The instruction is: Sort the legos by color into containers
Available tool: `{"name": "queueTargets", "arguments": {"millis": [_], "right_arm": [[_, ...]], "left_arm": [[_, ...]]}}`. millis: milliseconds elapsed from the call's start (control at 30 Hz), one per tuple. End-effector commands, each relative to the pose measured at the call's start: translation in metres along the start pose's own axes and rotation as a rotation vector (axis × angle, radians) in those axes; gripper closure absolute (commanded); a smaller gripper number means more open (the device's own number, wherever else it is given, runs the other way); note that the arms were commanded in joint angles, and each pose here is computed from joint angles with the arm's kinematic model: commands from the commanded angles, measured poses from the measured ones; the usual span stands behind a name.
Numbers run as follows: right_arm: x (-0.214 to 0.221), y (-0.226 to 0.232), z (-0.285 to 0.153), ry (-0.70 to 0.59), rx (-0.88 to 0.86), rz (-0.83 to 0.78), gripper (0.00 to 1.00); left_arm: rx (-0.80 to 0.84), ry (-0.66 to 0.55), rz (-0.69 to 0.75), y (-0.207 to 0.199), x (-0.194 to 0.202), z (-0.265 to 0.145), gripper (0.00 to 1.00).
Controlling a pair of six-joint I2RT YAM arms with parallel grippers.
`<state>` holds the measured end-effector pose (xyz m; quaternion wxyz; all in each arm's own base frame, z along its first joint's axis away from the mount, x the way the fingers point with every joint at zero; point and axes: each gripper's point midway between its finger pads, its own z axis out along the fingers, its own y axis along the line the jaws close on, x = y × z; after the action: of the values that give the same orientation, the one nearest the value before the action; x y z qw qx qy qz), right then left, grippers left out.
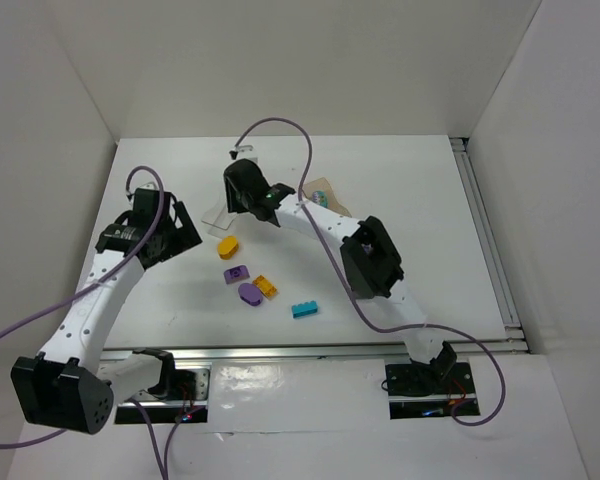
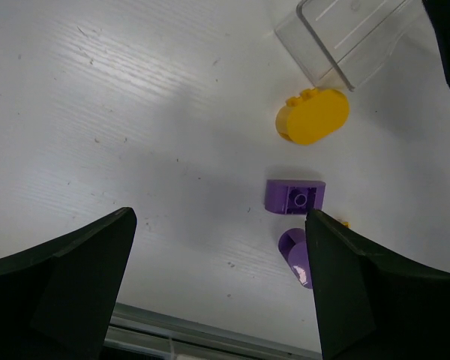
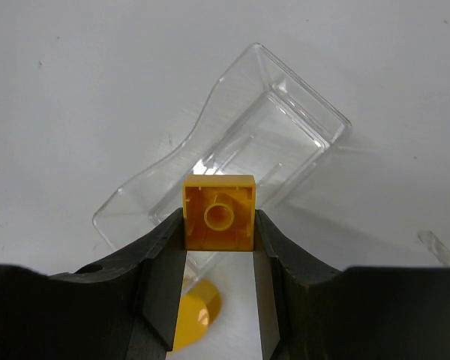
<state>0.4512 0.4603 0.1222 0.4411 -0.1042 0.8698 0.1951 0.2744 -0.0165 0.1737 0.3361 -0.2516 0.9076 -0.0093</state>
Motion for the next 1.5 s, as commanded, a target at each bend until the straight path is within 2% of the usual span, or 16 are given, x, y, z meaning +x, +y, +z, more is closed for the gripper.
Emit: {"name": "queueTargets", "arguments": {"millis": [0,33,100,167,300,433,567,600,633,700,767,1067,1200,1333,1367,1467], "right_arm": [[-0.013,0.018,0.01,-0.008,-0.039,-0.042,0.61],[-0.016,0.02,0.012,-0.013,-0.042,-0.041,0.46],[-0.025,0.026,0.012,-0.026,-0.058,-0.046,0.25],[-0.035,0.021,0.007,-0.045,-0.048,-0.038,0.19],[-0.056,0.004,-0.04,-0.093,-0.03,-0.022,0.17],[-0.073,-0.033,-0.103,-0.18,0.038,0.034,0.17],[-0.058,-0.085,-0.162,-0.21,0.129,0.102,0.16],[-0.033,-0.097,-0.168,-0.167,0.15,0.097,0.15],[-0.046,-0.106,-0.189,-0.208,0.149,0.131,0.12],[-0.034,-0.124,-0.212,-0.194,0.172,0.145,0.1],[-0.026,-0.136,-0.226,-0.184,0.197,0.156,0.07],[-0.004,-0.149,-0.264,-0.166,0.201,0.216,0.04],[-0.002,-0.15,-0.264,-0.158,0.205,0.214,0.04],[0.0,-0.15,-0.264,-0.15,0.209,0.211,0.04],[0.0,-0.152,-0.264,-0.154,0.217,0.211,0.04],[0.0,-0.152,-0.264,-0.154,0.218,0.211,0.04]], "left_arm": [[0.049,0.06,0.006,-0.01,0.013,0.013,0.0],[0.05,0.077,0.009,-0.011,0.017,0.019,0.0],[0.08,0.097,0.019,-0.017,0.021,0.023,0.0],[0.093,0.093,0.036,-0.019,0.021,0.026,0.0],[0.126,0.088,0.051,-0.023,0.026,0.034,0.0],[0.185,0.12,0.112,-0.047,0.042,0.049,0.12],[0.142,0.162,0.176,-0.061,0.053,0.072,0.12],[0.131,0.155,0.196,-0.067,0.052,0.075,0.12],[0.088,0.132,0.207,-0.064,0.048,0.08,0.1],[0.055,0.132,0.244,-0.067,0.049,0.089,0.07],[-0.005,0.113,0.277,-0.063,0.045,0.096,0.0],[-0.078,0.101,0.39,-0.088,0.045,0.138,0.01],[-0.046,0.118,0.395,-0.097,0.055,0.146,0.06],[-0.014,0.121,0.408,-0.11,0.064,0.146,0.21],[-0.004,0.13,0.398,-0.112,0.066,0.145,0.3],[0.025,0.144,0.415,-0.12,0.074,0.141,0.44]]}}
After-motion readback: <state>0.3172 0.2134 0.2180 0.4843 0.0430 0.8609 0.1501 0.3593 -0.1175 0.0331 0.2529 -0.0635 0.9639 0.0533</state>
